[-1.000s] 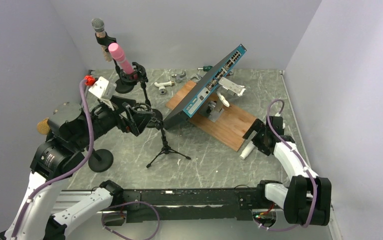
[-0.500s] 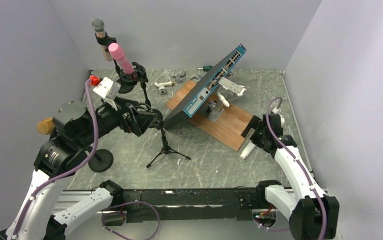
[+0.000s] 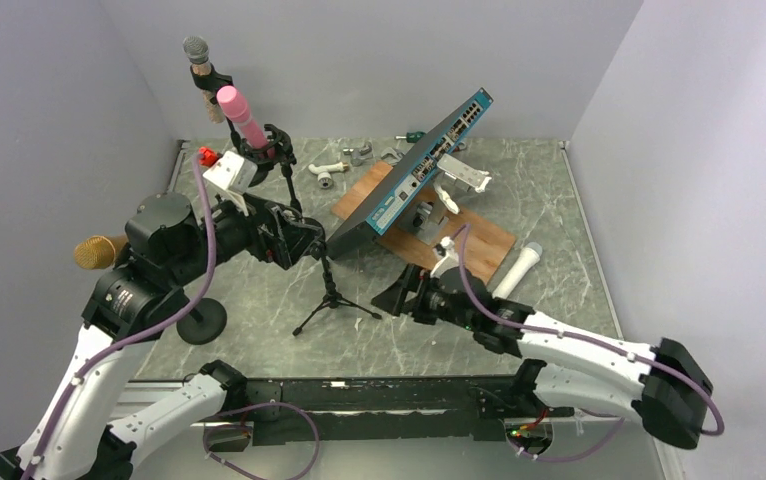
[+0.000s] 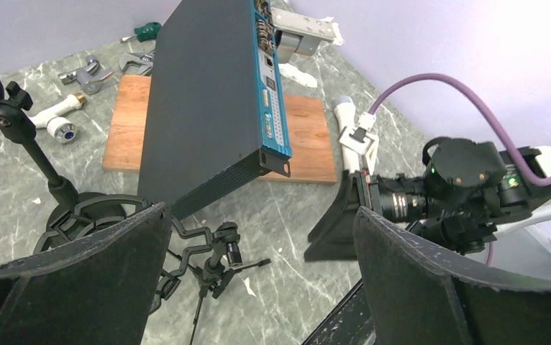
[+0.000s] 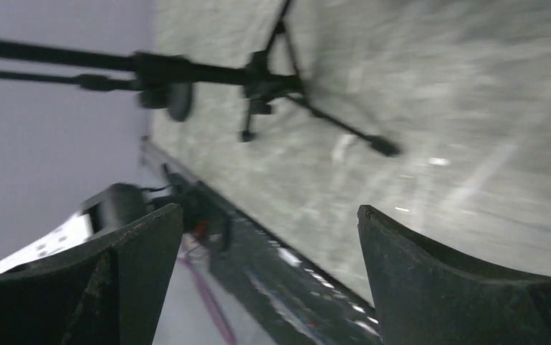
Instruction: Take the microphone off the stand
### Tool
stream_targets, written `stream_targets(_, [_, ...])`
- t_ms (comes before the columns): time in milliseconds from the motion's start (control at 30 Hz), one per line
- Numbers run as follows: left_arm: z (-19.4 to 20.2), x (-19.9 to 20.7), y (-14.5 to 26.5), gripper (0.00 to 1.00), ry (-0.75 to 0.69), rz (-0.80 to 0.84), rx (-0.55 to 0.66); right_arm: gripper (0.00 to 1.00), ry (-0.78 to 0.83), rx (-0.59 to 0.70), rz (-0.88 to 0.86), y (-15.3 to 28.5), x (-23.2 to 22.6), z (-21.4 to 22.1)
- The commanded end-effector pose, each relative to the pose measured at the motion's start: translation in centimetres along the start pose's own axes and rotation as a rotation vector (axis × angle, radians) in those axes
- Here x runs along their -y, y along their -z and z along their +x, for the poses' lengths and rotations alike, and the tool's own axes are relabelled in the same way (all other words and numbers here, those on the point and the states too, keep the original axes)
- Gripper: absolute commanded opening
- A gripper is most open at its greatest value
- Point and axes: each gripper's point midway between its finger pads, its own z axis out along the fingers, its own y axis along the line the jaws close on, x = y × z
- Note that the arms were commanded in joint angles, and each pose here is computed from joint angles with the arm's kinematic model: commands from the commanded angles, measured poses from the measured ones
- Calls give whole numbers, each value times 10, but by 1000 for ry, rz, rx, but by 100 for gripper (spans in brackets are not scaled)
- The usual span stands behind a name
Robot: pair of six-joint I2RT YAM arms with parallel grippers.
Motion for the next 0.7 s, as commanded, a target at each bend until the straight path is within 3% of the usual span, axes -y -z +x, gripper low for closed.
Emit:
stream_targets(0, [-2,3,0,99,-24,22,16,89,-159,148,-457,1,-114,-22])
stream_targets(233, [1,-4,11,99,-51,-21,22,85,-260,243,-584,-19,-167,-24])
stream_targets(400, [7,-5,17,99,-56,-26,19,75,-333,205,-605,-38,-169,-14])
stream_targets(667, [14,-10,17,100,-69,-40,17,72,-303,221,-504,-63,-155,-7])
